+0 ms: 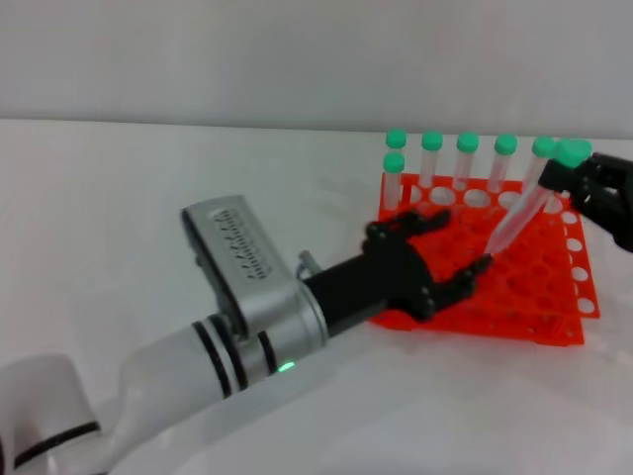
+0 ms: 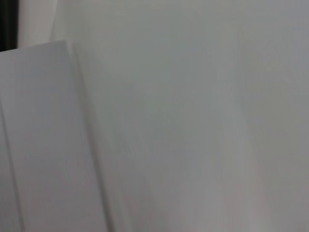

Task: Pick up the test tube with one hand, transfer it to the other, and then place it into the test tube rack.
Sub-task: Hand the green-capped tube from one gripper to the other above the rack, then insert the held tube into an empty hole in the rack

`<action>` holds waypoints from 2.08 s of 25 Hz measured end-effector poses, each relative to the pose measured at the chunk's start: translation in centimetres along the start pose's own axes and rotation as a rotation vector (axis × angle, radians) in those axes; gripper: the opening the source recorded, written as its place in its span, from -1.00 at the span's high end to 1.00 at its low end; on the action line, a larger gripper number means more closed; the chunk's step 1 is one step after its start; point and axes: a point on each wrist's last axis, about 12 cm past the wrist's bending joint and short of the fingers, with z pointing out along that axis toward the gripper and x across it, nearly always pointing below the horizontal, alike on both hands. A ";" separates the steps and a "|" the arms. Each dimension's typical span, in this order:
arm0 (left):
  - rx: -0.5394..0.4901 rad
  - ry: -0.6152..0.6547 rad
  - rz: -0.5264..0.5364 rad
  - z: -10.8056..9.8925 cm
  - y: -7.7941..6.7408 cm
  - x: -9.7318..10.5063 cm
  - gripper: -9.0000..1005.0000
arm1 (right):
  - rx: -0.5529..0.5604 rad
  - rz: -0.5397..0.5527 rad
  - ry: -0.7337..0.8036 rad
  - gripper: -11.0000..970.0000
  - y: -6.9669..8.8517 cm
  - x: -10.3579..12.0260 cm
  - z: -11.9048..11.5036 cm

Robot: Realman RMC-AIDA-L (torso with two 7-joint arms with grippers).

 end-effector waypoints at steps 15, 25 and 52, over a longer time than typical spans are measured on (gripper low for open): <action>-0.573 -0.101 -0.062 -11.7 1.0 3.6 -0.72 | 0.098 -0.144 0.028 0.56 -2.4 0.3 6.9; -0.841 -0.119 -0.092 -17.1 1.9 4.7 -0.73 | 0.106 -0.229 0.168 0.54 -2.8 1.2 11.2; -0.866 -0.115 -0.083 -17.1 2.9 4.6 -0.73 | 0.271 -0.219 0.256 0.50 -3.8 3.2 12.0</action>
